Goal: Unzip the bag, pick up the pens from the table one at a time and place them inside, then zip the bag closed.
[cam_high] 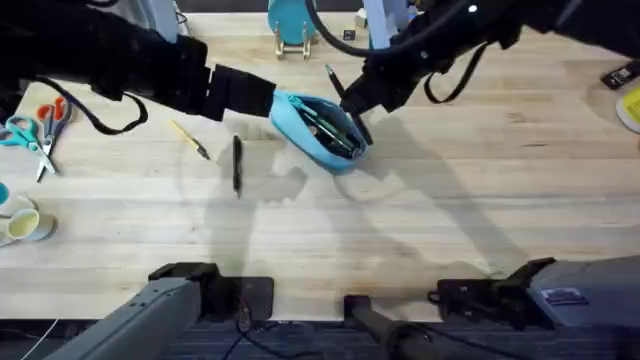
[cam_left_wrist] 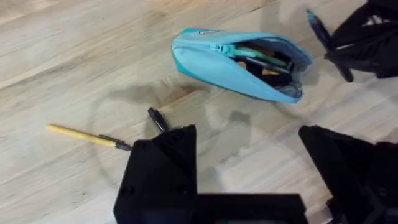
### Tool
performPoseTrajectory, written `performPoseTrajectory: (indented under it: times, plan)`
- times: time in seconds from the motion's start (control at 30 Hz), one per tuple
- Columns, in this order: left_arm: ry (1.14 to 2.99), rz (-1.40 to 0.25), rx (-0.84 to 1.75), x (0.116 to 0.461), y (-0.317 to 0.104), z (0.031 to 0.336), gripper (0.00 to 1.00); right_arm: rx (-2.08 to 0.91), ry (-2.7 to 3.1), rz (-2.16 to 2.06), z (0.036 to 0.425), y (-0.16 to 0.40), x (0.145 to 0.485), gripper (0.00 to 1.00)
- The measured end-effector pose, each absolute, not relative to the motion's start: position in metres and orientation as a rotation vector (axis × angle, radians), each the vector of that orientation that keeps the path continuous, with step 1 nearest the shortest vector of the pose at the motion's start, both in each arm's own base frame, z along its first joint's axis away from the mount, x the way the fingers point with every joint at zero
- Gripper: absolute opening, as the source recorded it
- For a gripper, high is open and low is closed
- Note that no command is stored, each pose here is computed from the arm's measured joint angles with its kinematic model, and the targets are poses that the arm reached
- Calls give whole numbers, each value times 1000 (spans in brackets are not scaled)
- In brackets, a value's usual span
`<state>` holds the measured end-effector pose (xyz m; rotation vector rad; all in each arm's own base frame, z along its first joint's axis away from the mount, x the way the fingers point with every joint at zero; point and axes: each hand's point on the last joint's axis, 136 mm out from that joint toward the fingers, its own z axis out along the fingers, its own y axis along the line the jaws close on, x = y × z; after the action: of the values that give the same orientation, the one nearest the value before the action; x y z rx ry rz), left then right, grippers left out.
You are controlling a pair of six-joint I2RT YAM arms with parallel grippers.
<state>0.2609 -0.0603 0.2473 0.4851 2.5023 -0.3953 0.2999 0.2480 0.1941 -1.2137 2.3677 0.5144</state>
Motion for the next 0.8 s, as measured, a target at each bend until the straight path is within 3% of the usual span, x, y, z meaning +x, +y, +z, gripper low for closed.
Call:
performPoseTrajectory:
  times: [0.8]
  plan:
    - [2502, -395, 485, 261, -60, 247, 995, -1285, 2459, 559, 119, 278, 319, 33]
